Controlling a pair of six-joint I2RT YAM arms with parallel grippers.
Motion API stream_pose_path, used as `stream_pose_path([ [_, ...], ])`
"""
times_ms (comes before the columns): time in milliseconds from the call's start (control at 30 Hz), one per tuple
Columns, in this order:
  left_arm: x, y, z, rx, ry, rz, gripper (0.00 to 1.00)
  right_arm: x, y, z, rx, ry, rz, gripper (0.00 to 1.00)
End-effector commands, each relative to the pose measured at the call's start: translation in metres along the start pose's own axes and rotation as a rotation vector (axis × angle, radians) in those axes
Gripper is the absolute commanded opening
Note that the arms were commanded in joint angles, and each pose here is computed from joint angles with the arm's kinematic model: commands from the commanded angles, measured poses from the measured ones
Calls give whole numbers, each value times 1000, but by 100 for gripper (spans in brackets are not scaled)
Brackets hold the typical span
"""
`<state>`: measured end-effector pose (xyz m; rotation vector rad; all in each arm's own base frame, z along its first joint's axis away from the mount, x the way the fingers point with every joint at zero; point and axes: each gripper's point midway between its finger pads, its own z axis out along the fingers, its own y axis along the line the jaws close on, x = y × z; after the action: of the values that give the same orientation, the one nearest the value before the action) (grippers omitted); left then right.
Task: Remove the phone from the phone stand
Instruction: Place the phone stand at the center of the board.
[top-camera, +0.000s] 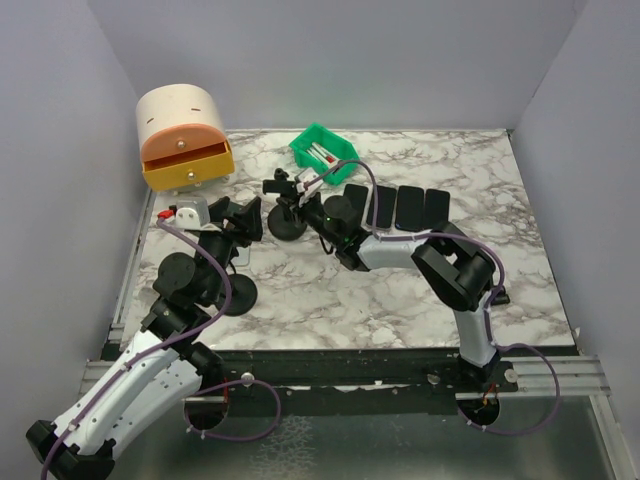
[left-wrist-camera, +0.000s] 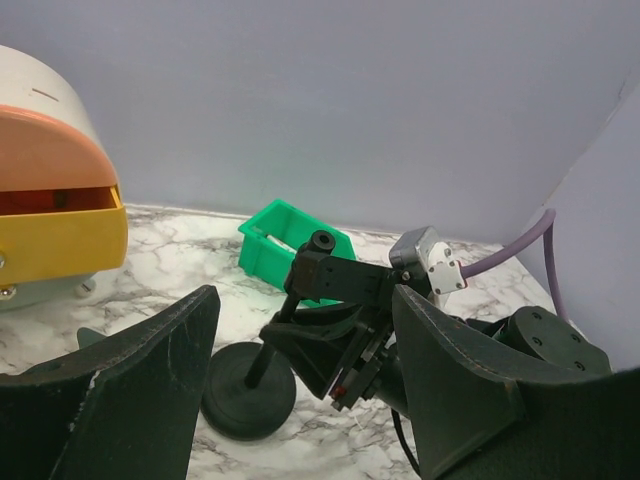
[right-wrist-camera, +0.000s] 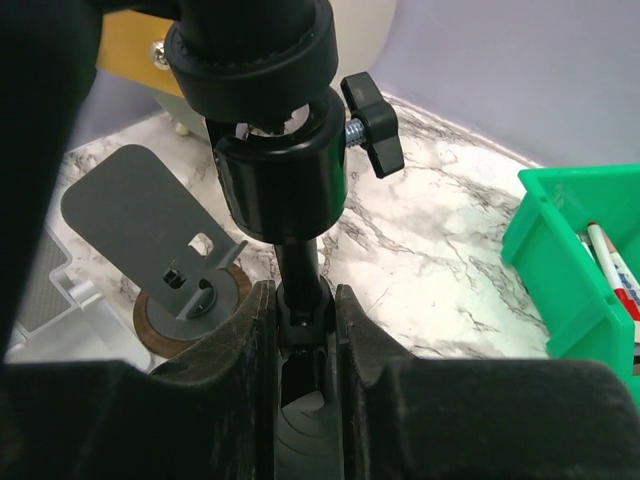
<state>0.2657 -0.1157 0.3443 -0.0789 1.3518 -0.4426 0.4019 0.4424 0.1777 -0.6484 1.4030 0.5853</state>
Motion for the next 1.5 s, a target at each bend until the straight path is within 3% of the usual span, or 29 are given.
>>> stream_pose_path([
  [0,0,4,-1,-19,-9,10,71,-54,16,10,-36,-167,37,0],
  [600,-2,4,-1,-16,-12,12,71,-19,22,11,-29,-59,72,2],
  [667,-3,3,-1,-15,-13,10,71,-17,22,11,-30,-52,71,8],
  [833,-2,3,-1,-14,-11,12,71,-16,23,9,-33,-42,71,34],
  [1033,-1,2,-1,-10,-7,13,71,-14,22,6,-26,-32,70,48],
  [1467,1,2,0,-7,0,17,71,-14,16,-1,-2,-19,69,62],
])
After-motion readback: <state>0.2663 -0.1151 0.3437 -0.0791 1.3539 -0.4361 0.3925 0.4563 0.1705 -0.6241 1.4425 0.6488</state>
